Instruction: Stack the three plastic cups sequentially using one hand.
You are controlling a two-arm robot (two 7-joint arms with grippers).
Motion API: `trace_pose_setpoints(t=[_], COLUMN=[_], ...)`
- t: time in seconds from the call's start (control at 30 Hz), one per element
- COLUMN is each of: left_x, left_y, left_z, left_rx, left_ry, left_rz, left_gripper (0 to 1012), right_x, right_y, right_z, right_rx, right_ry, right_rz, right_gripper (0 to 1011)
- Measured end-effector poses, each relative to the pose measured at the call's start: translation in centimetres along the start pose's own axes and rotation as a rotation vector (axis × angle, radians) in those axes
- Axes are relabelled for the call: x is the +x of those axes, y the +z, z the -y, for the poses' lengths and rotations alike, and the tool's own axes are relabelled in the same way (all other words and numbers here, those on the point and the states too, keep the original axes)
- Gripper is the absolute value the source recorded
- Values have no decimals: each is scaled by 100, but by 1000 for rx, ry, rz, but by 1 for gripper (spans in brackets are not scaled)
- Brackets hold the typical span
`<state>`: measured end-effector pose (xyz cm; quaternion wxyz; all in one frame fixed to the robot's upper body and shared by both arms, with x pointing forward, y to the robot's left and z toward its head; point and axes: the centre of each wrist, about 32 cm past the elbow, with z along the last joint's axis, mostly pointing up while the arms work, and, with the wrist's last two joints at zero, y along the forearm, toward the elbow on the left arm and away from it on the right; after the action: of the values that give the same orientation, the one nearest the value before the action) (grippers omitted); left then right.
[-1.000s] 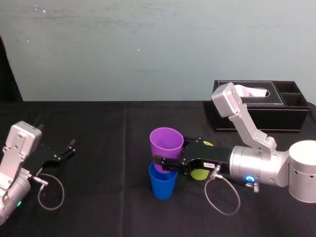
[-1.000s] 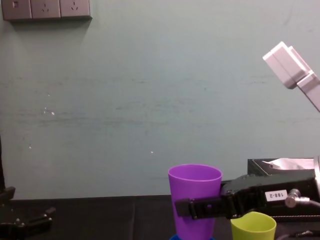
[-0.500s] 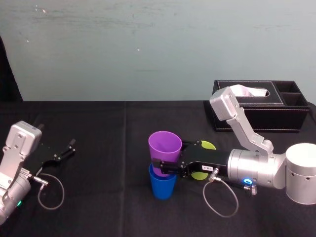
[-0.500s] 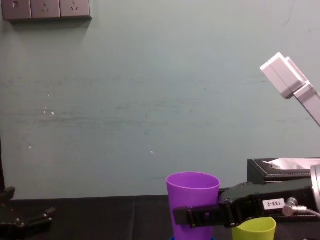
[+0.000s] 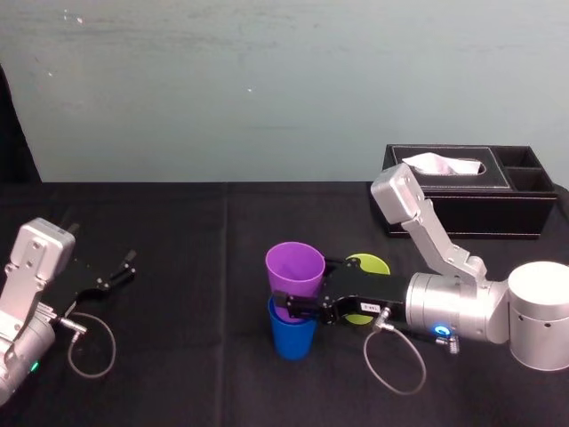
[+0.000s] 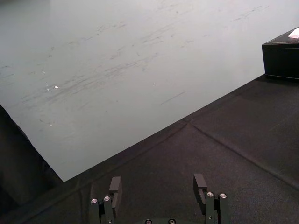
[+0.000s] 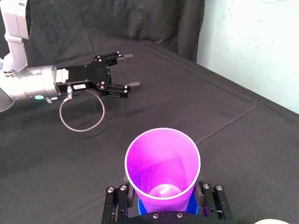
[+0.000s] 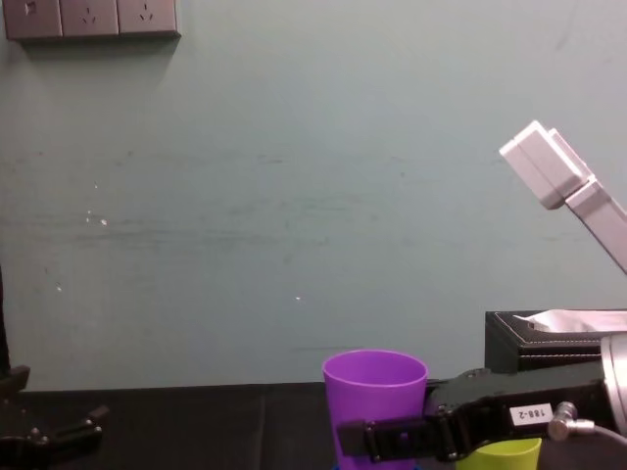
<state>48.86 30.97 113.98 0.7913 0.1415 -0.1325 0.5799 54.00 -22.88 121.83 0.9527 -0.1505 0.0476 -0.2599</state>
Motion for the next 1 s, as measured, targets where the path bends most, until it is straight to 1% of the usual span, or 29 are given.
trace_pose_setpoints(t=[0.3, 0.6, 1.0], left_x=[0, 0, 0], left_y=[0, 0, 0], left_z=[0, 0, 0], left_rx=[0, 0, 0], left_ry=[0, 0, 0], left_rz=[0, 0, 0], left_gripper=[1000, 1000, 1000], right_x=[-14, -21, -19], right_y=[-34, -89, -86], right_z=[-43, -86, -78], right_rx=[-13, -20, -21], right_ry=[-12, -13, -15], right_rz=[15, 0, 1], right_gripper=[722, 723, 723])
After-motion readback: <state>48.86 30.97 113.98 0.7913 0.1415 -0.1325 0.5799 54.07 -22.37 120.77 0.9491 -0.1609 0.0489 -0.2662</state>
